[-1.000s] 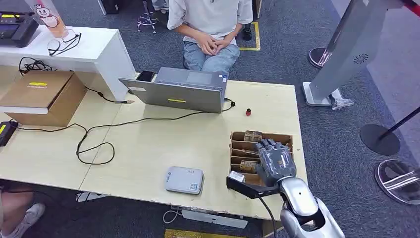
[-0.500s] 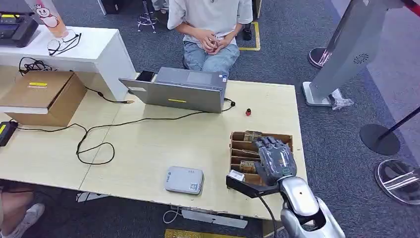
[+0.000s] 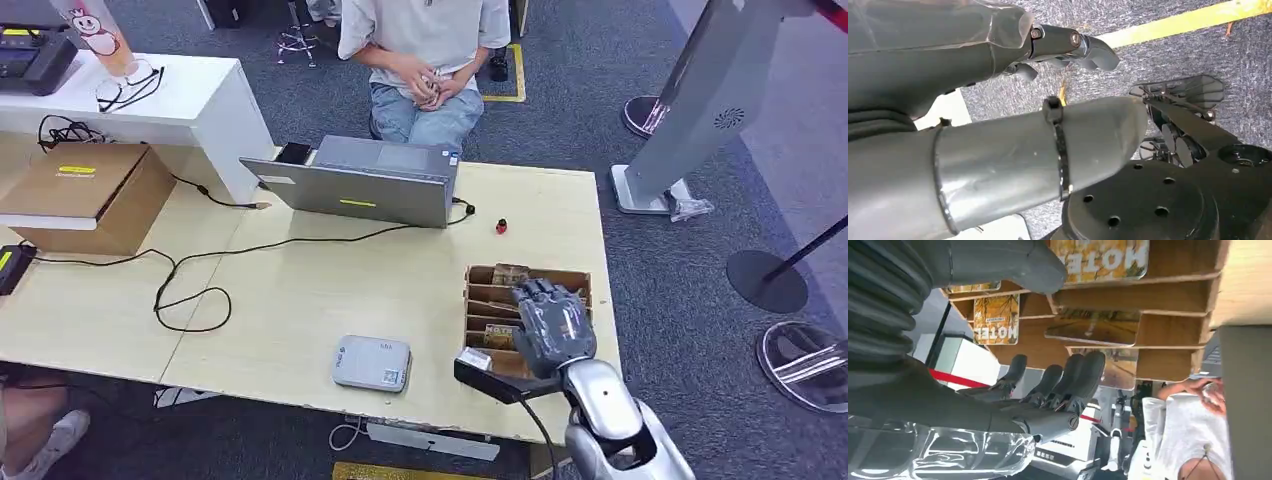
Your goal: Pass the card to the sensor for recognition and then transmit it.
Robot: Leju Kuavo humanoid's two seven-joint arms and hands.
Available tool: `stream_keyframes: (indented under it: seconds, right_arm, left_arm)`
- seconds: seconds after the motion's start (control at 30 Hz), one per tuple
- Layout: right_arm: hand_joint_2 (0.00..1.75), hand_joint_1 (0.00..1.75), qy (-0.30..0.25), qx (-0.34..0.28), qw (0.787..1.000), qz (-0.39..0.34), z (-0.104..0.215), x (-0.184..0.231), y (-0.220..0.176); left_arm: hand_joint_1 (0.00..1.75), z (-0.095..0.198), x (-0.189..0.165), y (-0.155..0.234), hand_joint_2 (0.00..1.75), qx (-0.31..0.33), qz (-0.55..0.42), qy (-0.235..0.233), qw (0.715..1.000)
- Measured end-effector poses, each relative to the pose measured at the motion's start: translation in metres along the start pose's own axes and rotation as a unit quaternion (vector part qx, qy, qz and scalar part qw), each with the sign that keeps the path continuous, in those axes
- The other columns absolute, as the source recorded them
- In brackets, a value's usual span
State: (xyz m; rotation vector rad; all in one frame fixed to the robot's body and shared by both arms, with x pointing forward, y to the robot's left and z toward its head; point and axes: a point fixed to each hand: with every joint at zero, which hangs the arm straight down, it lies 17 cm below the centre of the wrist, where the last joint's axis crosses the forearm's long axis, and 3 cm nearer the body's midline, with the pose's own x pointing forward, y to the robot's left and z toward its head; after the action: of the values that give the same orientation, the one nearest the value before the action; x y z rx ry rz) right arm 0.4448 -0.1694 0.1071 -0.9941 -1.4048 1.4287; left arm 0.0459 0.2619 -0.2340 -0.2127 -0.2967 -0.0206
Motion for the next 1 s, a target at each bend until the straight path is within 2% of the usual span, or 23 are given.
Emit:
stream_keyframes:
  seconds: [0.3, 0.67, 0.7, 0.73, 0.77, 0.8, 1.0]
  right_arm:
    - [1.75, 0.75, -0.011, 0.003, 1.0, 0.001, 0.002, 0.01, 0.003]
    - [1.75, 0.87, -0.015, 0.004, 1.0, 0.001, 0.002, 0.013, 0.004]
    - [1.75, 0.86, -0.015, 0.004, 1.0, 0.001, 0.002, 0.013, 0.004]
    - [1.75, 0.75, -0.015, 0.004, 1.0, 0.001, 0.002, 0.013, 0.004]
    - [1.75, 0.77, -0.015, 0.002, 1.0, 0.001, 0.002, 0.013, 0.004]
    - [1.75, 0.68, -0.015, 0.002, 1.0, 0.0, 0.002, 0.013, 0.004]
    - [1.75, 0.66, -0.014, 0.003, 1.0, 0.0, 0.001, 0.012, 0.006]
  left_arm:
    - [0.0, 0.0, 0.0, 0.001, 0.0, 0.0, 0.0, -0.002, 1.0]
    - [0.0, 0.0, 0.0, 0.0, 0.0, -0.001, 0.0, -0.003, 1.0]
    - [0.0, 0.0, 0.0, 0.0, 0.0, -0.001, 0.0, -0.003, 1.0]
    - [0.0, 0.0, 0.0, 0.0, 0.0, -0.001, 0.0, -0.003, 1.0]
    - [0.0, 0.0, 0.0, 0.0, 0.0, -0.001, 0.001, -0.003, 1.0]
    - [0.0, 0.0, 0.0, 0.0, 0.0, -0.001, 0.001, -0.003, 1.0]
    - [0.0, 0.0, 0.0, 0.001, 0.0, 0.001, 0.0, -0.003, 1.0]
